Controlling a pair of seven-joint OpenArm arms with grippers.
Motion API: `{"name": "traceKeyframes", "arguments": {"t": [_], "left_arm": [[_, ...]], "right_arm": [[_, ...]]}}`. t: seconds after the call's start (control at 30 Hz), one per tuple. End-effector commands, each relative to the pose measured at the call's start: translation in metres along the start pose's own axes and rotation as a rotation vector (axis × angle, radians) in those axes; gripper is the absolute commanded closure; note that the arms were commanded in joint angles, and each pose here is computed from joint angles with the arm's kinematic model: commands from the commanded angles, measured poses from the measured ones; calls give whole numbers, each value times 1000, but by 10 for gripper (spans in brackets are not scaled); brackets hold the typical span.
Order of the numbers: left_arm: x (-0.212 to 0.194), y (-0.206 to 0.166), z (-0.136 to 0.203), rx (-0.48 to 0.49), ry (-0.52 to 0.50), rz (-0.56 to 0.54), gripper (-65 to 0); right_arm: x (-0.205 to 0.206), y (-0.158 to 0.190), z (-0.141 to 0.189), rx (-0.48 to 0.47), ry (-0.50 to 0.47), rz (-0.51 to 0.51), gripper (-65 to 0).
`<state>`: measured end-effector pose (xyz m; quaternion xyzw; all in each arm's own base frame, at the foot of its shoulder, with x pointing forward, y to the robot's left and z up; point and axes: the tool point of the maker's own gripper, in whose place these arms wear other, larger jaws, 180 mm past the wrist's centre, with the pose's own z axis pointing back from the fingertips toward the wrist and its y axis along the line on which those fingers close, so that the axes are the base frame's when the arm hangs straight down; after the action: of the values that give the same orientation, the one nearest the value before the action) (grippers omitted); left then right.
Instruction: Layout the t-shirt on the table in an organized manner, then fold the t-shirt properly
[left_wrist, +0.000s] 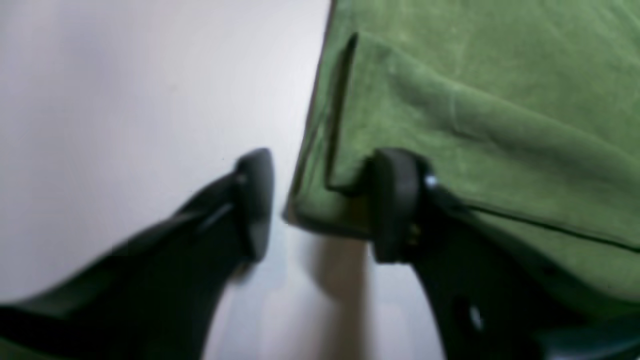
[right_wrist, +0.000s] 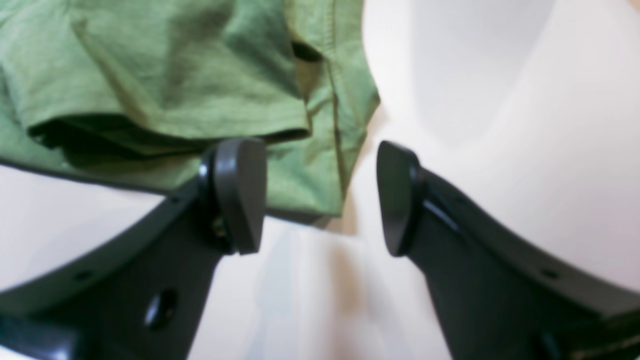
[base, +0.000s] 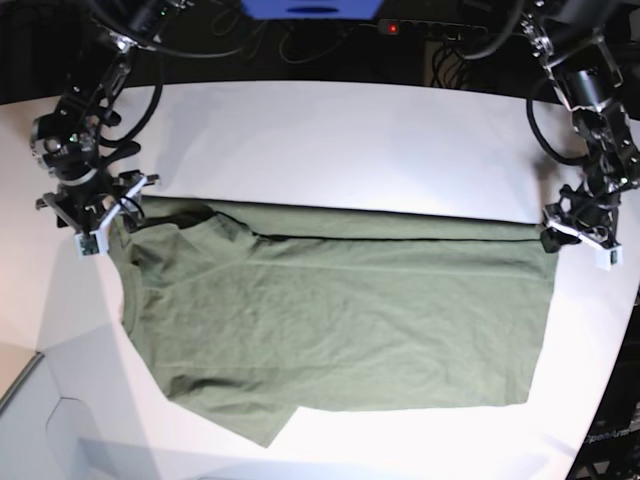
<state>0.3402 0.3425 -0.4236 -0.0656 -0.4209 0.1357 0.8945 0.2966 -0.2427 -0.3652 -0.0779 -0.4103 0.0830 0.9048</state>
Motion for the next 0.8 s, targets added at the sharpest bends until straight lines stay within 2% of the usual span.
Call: {"name": "traceKeyframes", "arguments": {"t": [0.0,0.2,0.3,0.53,0.77], "left_arm": [[4,8,4,16,7,-16,-247],[-6,11,7,22,23,-6,-289],[0,24,15,53,-17,41,-310],[2,36,31,91,-67,67,-312],[-7,22,24,66,-60,94,-312]], "right_arm": [[17,-7,3,-17,-56,3,-355],[17,-7,3,-17,-57,3,-355],[17,-7,3,-16,-56,3,-355],[16,-6,2,-13,-54,0,-355],[16,-3,1,-8,-55,1,-355]]}}
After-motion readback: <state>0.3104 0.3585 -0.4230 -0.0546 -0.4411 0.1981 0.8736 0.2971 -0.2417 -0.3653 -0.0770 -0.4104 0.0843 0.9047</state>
